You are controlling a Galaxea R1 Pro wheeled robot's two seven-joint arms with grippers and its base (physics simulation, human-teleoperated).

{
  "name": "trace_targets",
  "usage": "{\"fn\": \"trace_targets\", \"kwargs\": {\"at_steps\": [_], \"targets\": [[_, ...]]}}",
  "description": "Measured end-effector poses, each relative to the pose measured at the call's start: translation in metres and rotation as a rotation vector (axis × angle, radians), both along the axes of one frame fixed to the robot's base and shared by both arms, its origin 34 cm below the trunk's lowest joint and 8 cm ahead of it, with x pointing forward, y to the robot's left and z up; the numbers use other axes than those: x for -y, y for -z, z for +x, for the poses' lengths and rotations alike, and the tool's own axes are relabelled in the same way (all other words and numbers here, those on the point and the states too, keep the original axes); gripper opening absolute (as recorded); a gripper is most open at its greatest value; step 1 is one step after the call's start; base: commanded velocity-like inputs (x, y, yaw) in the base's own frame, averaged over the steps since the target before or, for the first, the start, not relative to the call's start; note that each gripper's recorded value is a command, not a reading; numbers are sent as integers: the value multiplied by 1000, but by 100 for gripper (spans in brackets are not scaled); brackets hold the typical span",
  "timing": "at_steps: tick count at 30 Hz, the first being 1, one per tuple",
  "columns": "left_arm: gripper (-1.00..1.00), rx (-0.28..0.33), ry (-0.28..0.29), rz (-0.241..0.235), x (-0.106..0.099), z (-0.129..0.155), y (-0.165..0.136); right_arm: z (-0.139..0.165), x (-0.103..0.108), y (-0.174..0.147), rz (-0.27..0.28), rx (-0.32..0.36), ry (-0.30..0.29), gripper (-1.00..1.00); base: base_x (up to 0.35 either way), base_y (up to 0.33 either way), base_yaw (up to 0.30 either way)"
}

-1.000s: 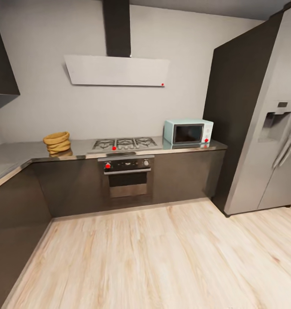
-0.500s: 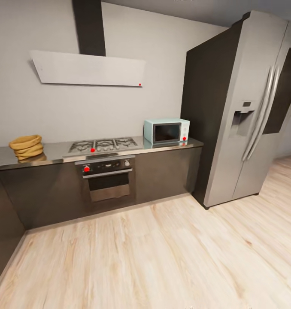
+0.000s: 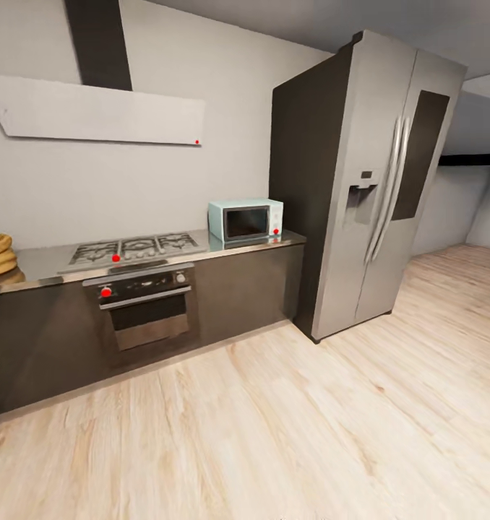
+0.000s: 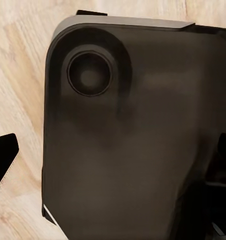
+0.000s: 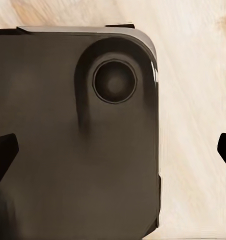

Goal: In the kitchen, take the popcorn bag from the countertop, put it into the microwave, and heat it until the popcorn is cooked so the cooked popcorn ends up inside the bag.

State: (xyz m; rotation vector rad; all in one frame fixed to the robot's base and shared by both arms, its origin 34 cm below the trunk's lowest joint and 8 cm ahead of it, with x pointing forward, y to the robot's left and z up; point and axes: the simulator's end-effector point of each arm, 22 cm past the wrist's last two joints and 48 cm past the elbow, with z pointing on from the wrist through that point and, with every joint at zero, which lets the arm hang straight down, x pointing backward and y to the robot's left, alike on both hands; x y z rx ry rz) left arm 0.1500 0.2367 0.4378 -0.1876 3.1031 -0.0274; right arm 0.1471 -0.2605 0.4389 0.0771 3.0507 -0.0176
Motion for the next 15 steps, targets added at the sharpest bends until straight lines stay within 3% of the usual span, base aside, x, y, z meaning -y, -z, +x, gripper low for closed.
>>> {"fn": "trace_targets", "kwargs": {"at_steps": [15], "targets": [[100,0,0,2,-1,0,0,0,0,0,0,1,4,100,0,0,-298]]}}
